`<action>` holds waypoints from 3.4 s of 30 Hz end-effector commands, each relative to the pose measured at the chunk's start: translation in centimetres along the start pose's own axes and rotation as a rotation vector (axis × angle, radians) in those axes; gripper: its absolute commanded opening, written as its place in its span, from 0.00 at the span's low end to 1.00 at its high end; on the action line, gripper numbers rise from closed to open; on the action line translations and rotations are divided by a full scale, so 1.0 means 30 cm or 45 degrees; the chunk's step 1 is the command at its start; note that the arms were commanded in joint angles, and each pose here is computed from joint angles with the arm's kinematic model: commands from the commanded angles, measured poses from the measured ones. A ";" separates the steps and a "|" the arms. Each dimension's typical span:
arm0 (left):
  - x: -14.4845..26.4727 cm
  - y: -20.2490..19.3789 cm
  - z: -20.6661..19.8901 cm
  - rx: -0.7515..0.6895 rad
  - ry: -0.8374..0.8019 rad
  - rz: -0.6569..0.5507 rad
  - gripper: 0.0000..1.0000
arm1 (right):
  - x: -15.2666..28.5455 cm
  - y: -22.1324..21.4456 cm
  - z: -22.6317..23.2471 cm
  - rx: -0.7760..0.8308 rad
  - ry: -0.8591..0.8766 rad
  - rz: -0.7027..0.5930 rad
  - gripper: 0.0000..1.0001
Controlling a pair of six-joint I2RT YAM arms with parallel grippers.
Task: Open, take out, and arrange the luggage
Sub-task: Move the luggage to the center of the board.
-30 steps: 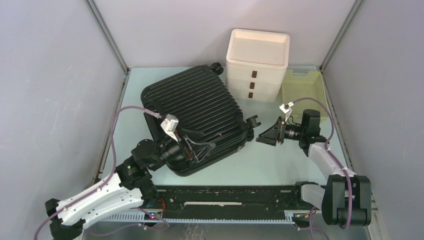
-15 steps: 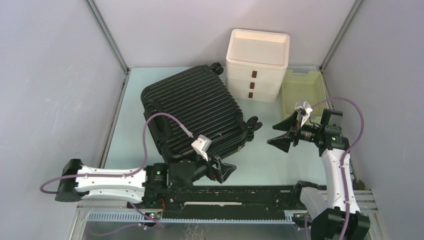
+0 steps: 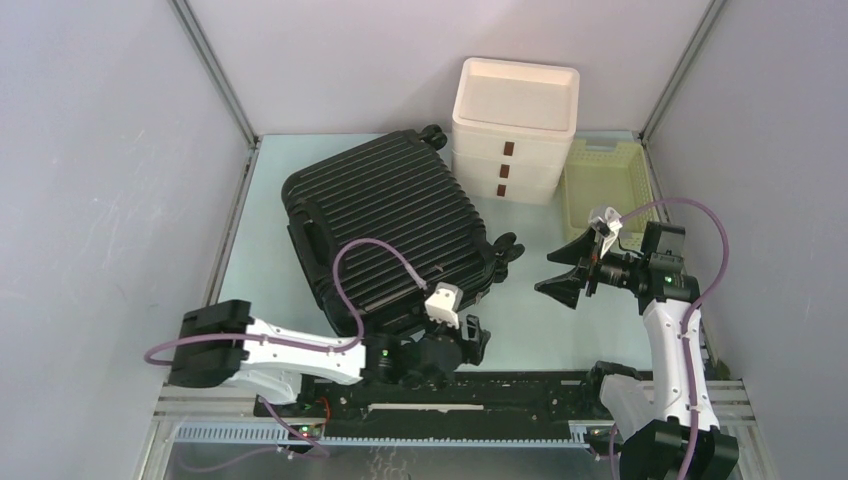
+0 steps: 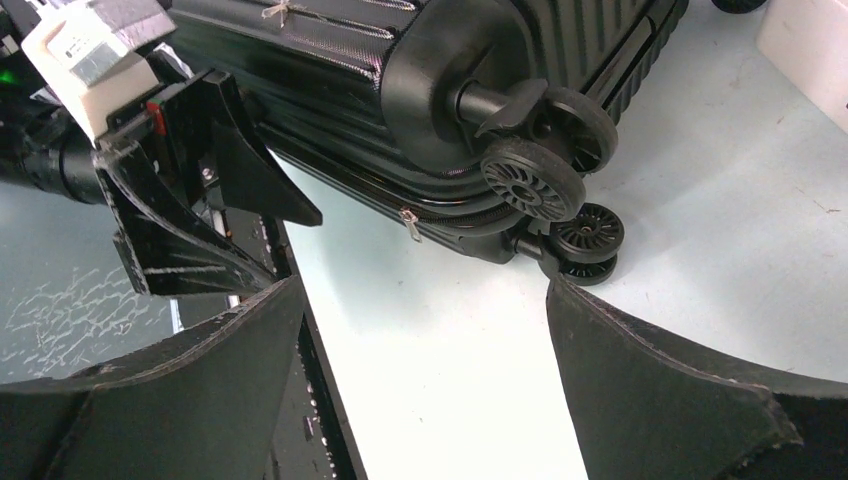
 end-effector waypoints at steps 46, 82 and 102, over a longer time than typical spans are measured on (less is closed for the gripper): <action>0.253 0.473 0.126 -0.876 -0.136 0.258 1.00 | -0.215 0.152 -0.006 0.714 0.367 0.585 1.00; 0.202 0.461 0.447 -1.215 0.240 0.176 0.96 | -0.444 0.049 -0.045 0.605 0.383 0.703 0.72; 0.125 0.705 0.538 -0.806 0.405 0.083 0.92 | -0.583 0.077 -0.131 0.365 0.027 0.663 0.61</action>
Point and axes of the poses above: each gripper's point midway between its finger pads, its own x axis back along the fingers, its own z axis along the line the jaws close on, y = z × x, the point moved 3 cm from there along x, back along the fingers, and after that the axes turned 8 degrees about x, right-handed, at the moved point
